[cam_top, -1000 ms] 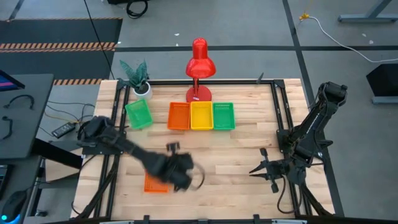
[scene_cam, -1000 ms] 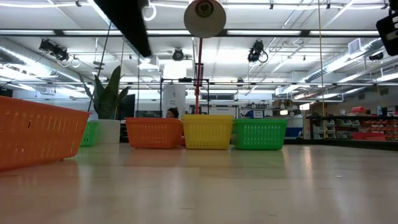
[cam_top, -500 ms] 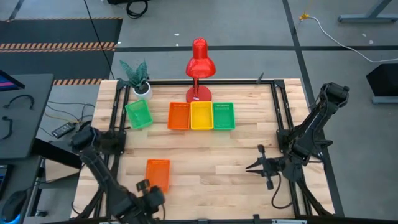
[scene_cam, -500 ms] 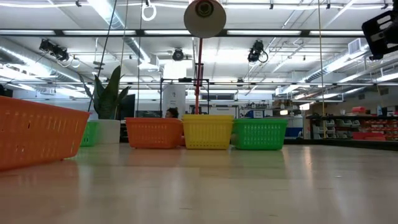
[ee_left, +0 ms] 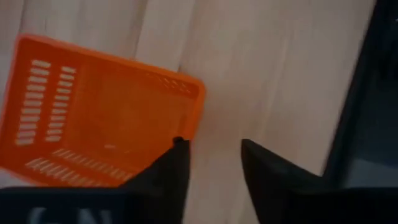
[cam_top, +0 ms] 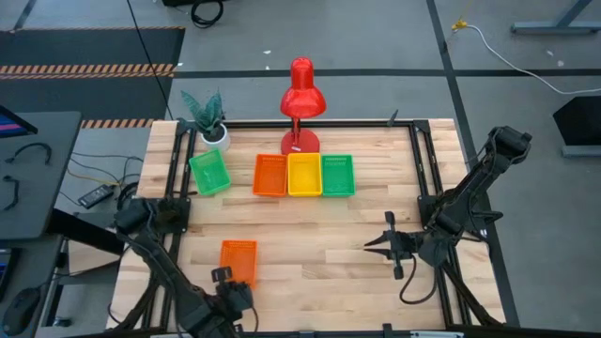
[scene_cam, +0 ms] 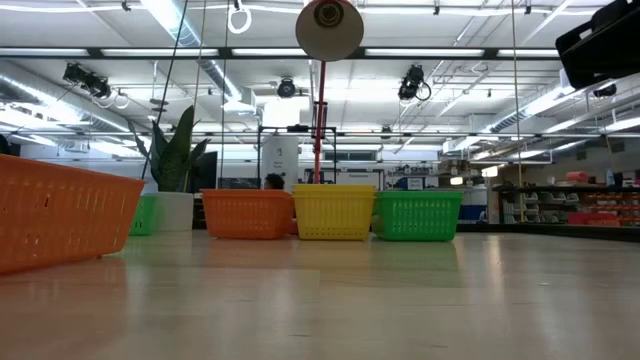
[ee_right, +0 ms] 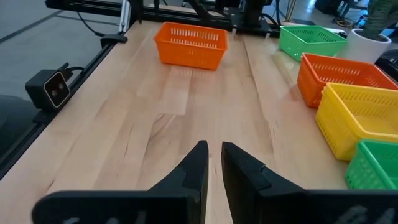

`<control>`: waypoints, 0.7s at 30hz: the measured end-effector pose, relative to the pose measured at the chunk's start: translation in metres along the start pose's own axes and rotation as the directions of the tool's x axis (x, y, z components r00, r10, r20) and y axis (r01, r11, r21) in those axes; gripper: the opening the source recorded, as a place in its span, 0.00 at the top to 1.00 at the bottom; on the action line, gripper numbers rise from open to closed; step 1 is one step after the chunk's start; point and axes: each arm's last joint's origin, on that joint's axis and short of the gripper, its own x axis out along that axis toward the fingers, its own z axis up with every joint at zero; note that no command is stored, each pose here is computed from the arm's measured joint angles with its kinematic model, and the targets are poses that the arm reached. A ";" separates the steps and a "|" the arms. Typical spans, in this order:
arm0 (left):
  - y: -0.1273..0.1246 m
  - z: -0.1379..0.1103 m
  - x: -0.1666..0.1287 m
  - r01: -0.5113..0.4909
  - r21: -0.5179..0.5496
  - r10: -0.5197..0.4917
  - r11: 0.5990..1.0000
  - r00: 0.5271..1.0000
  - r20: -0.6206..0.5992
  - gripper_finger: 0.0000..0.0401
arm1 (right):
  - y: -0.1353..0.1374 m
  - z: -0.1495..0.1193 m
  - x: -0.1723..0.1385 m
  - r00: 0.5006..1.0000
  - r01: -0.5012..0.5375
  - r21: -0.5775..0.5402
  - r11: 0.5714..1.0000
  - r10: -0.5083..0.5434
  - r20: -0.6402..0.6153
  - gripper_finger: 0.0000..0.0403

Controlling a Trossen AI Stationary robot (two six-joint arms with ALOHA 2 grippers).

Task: Stack baskets by color
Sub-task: Stack the bottom orange bin on top of the top orange bin

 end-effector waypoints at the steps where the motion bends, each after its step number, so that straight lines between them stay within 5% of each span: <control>1: 0.000 0.002 0.005 -0.012 0.010 0.012 1.000 1.000 -0.009 0.58 | 0.000 0.000 0.000 1.000 0.001 0.001 1.000 -0.001 0.000 0.88; 8: 0.004 0.012 0.027 -0.056 0.047 0.060 0.997 0.994 -0.088 0.47 | 0.000 0.000 0.000 1.000 0.001 -0.002 1.000 -0.001 -0.001 0.88; 21: 0.005 0.011 0.040 -0.055 0.106 0.075 0.993 0.976 -0.202 0.69 | 0.000 0.000 0.000 1.000 0.000 -0.004 1.000 0.000 -0.003 0.88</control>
